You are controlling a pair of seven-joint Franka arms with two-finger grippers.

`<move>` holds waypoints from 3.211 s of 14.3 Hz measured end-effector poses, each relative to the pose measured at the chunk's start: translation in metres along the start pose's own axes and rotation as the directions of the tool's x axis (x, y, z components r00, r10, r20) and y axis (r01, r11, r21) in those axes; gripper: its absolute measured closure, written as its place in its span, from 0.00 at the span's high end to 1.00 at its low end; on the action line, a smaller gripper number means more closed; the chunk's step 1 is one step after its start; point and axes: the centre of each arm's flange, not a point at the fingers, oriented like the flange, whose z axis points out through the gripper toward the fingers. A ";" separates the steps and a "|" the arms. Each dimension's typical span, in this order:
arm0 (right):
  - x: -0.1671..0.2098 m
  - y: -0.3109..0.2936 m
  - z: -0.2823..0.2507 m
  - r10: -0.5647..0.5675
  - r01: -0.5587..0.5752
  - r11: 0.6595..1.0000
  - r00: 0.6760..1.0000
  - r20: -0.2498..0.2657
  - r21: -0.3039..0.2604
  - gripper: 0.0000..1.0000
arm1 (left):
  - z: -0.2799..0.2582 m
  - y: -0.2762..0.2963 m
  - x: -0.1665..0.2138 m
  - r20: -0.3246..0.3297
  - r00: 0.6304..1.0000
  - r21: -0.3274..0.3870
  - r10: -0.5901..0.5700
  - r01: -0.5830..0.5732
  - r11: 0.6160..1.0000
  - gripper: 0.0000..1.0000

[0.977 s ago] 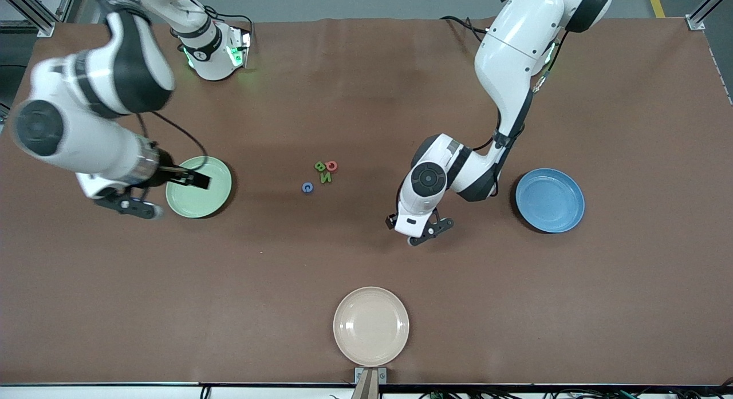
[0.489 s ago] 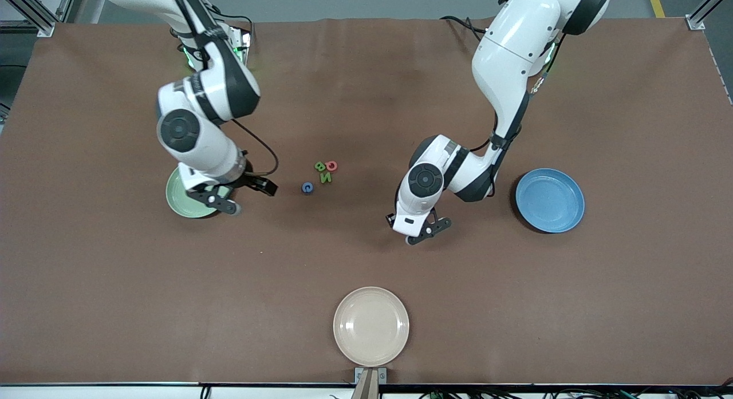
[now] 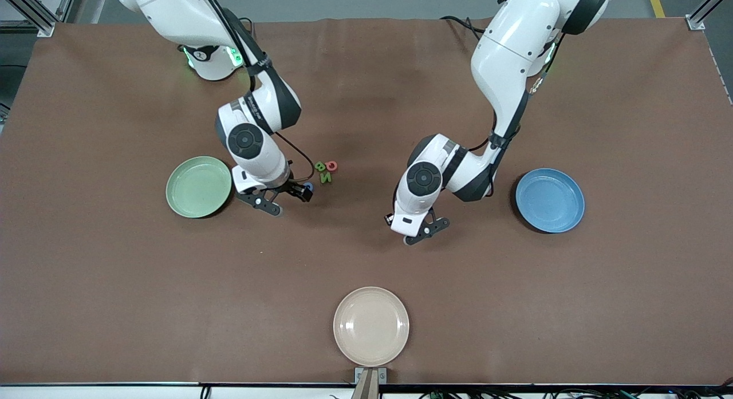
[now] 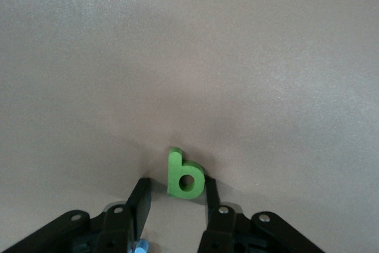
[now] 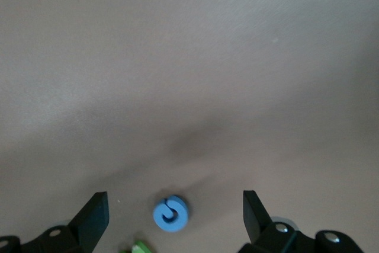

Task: Sort upper and lower case letters into plates

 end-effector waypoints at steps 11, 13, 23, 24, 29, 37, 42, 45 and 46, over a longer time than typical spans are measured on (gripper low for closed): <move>-0.035 0.000 0.050 0.038 -0.039 0.999 0.999 -0.009 -0.007 0.74 | -0.021 0.003 0.009 -0.046 0.999 -0.019 0.019 -0.020 1.000 0.27; -0.037 -0.002 0.048 0.050 -0.050 0.999 0.999 -0.013 0.000 0.62 | -0.048 -0.003 0.016 -0.042 0.998 0.012 0.048 -0.047 0.999 0.27; -0.042 -0.007 0.044 0.071 -0.071 0.997 0.997 -0.015 0.005 0.35 | -0.120 -0.223 0.085 0.043 0.960 0.188 0.277 -0.280 0.942 0.27; -0.041 -0.006 0.044 0.072 -0.072 0.997 0.997 -0.015 0.003 0.35 | -0.114 -0.250 0.093 0.054 0.953 0.200 0.299 -0.304 0.932 0.27; 0.010 0.042 0.004 0.005 -0.005 1.000 1.000 -0.016 -0.003 0.35 | -0.078 -0.346 0.122 0.070 0.918 0.160 0.391 -0.397 0.904 0.27; 0.100 0.256 -0.039 -0.229 0.229 0.973 0.972 0.048 -0.005 0.35 | -0.046 -0.394 0.143 0.092 0.883 0.136 0.460 -0.469 0.873 0.27; 0.083 0.299 -0.004 -0.269 0.269 0.963 0.962 0.044 -0.008 0.35 | -0.032 -0.400 0.145 0.101 0.877 0.142 0.471 -0.481 0.865 0.27; 0.077 0.299 0.004 -0.276 0.277 0.961 0.959 0.060 -0.012 0.35 | -0.033 -0.397 0.146 0.090 0.875 0.141 0.475 -0.484 0.864 0.32; 0.076 0.299 0.007 -0.276 0.278 0.961 0.959 0.067 -0.014 0.35 | -0.035 -0.395 0.147 0.083 0.874 0.140 0.478 -0.486 0.863 0.42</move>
